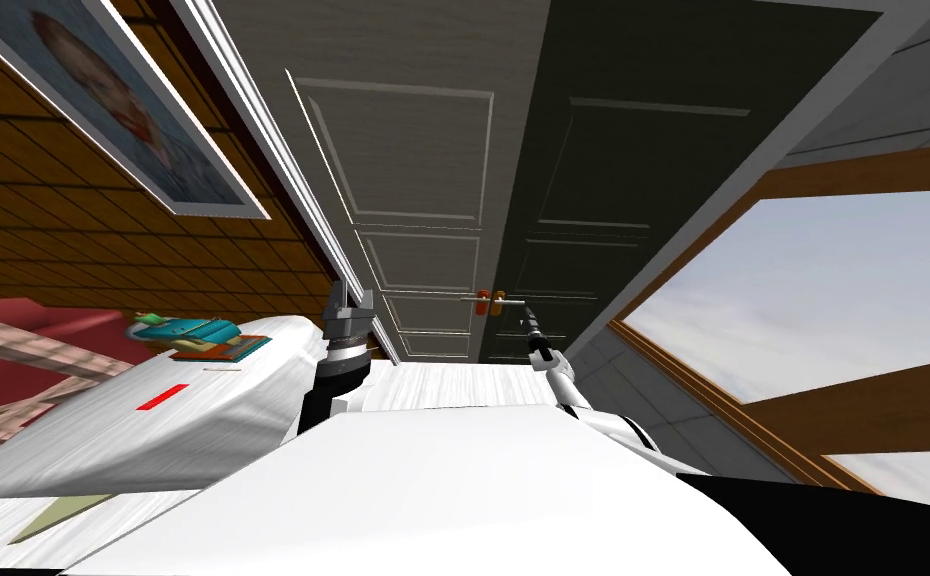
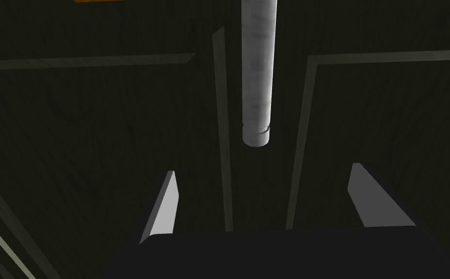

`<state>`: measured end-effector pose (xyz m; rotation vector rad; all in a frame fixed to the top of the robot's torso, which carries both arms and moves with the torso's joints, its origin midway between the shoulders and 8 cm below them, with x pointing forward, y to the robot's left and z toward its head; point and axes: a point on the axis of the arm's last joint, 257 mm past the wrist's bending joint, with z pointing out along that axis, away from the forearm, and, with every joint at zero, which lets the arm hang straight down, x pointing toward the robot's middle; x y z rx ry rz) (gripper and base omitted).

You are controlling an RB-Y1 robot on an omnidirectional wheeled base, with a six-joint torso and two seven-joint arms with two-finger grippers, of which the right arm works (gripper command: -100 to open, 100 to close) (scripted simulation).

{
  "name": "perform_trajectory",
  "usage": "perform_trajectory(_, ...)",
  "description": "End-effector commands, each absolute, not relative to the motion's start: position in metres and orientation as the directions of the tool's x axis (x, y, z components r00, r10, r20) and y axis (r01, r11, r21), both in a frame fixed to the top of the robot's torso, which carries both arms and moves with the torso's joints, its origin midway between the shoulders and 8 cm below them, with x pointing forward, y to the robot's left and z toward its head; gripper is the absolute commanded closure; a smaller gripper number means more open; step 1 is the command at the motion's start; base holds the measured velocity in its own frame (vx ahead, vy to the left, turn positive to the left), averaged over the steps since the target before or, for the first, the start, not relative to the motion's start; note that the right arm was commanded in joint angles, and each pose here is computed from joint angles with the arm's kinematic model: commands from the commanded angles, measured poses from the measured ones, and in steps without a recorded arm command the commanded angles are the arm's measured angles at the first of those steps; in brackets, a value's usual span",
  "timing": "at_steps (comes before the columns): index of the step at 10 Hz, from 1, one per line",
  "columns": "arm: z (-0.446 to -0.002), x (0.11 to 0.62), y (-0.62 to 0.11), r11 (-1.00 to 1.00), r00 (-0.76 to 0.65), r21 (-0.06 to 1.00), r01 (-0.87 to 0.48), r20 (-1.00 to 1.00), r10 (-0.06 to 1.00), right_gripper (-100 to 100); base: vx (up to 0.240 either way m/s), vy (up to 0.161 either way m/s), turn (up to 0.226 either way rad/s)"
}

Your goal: Pull the door open

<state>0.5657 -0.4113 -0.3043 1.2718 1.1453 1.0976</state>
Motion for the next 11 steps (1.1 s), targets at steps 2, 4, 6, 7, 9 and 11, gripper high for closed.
perform_trajectory(2,-0.300,0.553,-0.444,0.014,0.150,1.000,0.025,-0.018,0.988,-100,0.129,0.015,0.086)
perform_trajectory(4,-0.297,0.550,-0.455,0.010,0.157,1.000,0.017,-0.013,0.988,-100,0.169,-0.005,0.150)
perform_trajectory(6,-0.293,0.557,-0.442,-0.001,0.132,1.000,0.001,0.001,0.991,-100,0.200,0.096,0.172)
perform_trajectory(7,-0.294,0.554,-0.447,0.004,0.141,1.000,0.007,-0.005,0.990,-100,0.087,0.072,0.026)
perform_trajectory(9,-0.294,0.554,-0.447,0.004,0.141,1.000,0.007,-0.005,0.990,100,-0.019,-0.019,-0.008)
perform_trajectory(11,-0.294,0.554,-0.447,0.004,0.141,1.000,0.007,-0.005,0.990,100,-0.022,-0.013,0.017)
